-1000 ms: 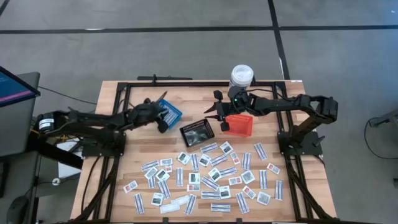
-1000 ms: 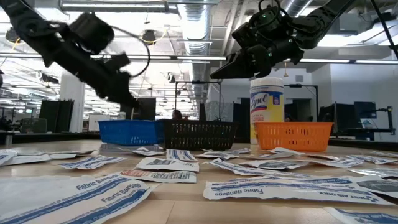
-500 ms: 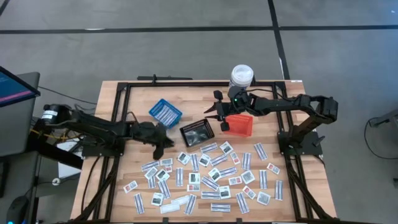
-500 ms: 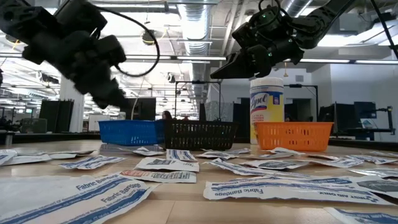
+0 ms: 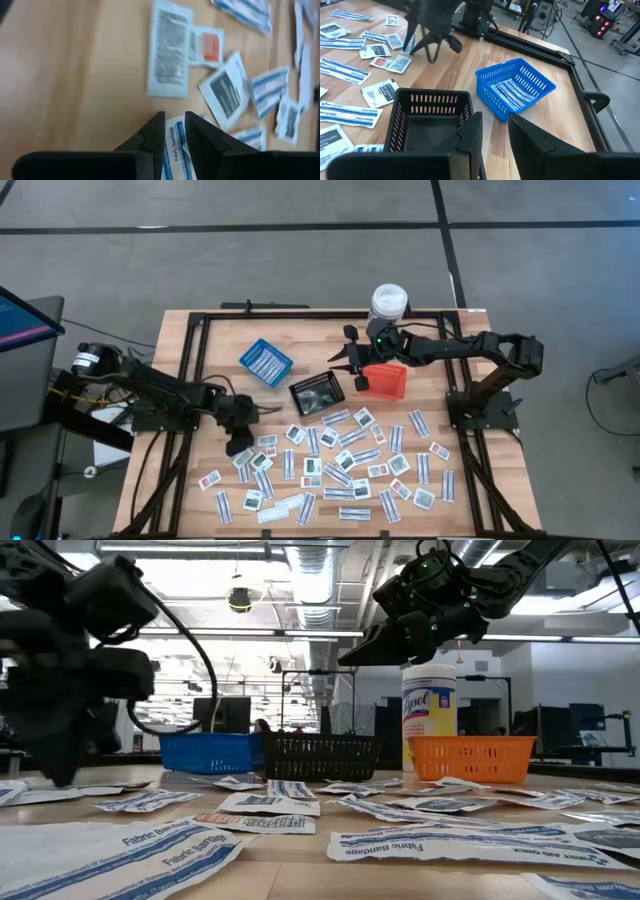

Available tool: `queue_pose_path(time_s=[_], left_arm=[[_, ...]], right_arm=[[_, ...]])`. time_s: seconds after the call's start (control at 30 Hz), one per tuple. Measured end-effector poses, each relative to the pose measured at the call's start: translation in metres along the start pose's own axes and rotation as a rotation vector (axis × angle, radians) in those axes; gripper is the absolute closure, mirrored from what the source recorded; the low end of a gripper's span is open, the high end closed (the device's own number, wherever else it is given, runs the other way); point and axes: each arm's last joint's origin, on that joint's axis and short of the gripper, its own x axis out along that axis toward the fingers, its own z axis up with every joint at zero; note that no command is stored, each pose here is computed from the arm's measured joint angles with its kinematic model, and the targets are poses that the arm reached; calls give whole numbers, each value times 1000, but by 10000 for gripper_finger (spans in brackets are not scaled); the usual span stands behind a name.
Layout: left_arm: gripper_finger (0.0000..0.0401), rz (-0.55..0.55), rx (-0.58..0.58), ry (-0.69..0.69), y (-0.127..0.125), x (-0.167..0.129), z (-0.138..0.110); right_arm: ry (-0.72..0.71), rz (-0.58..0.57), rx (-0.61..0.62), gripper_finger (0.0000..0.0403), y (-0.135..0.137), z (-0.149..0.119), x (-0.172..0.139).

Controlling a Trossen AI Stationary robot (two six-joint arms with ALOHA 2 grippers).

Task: Pick & Place First Aid Supplies
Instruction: Put the bandage into the blue container

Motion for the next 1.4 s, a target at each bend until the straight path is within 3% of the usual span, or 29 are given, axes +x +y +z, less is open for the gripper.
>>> queue_pose_path(time_s=[0.27,0.37,0.53,0.63,0.7,0.83,1.0,1.13,1.27,1.4], left_arm=[[325,122,220,-16,-11,4,-7],[328,218,341,-9,-13,5,-12],[353,545,525,-52,-7,2,-13],[364,775,497,-96,3,-2,-11],[367,849,428,-129,10,-5,-8],[365,796,302,-153,18,-7,-2],[349,658,231,-162,17,-12,15],[319,653,186,-173,18,-20,29],[286,685,138,-111,25,-26,30],[261,608,60,-15,30,-28,23]], right_arm=[[0,0,0,316,0,0,0],[0,0,0,316,0,0,0],[2,1,1,316,0,0,0],[2,1,1,316,0,0,0],[2,1,1,316,0,0,0],[0,0,0,316,0,0,0],[-3,-1,-2,316,0,0,0],[-3,-2,-2,316,0,0,0],[-2,-1,-1,316,0,0,0],[0,0,0,316,0,0,0]])
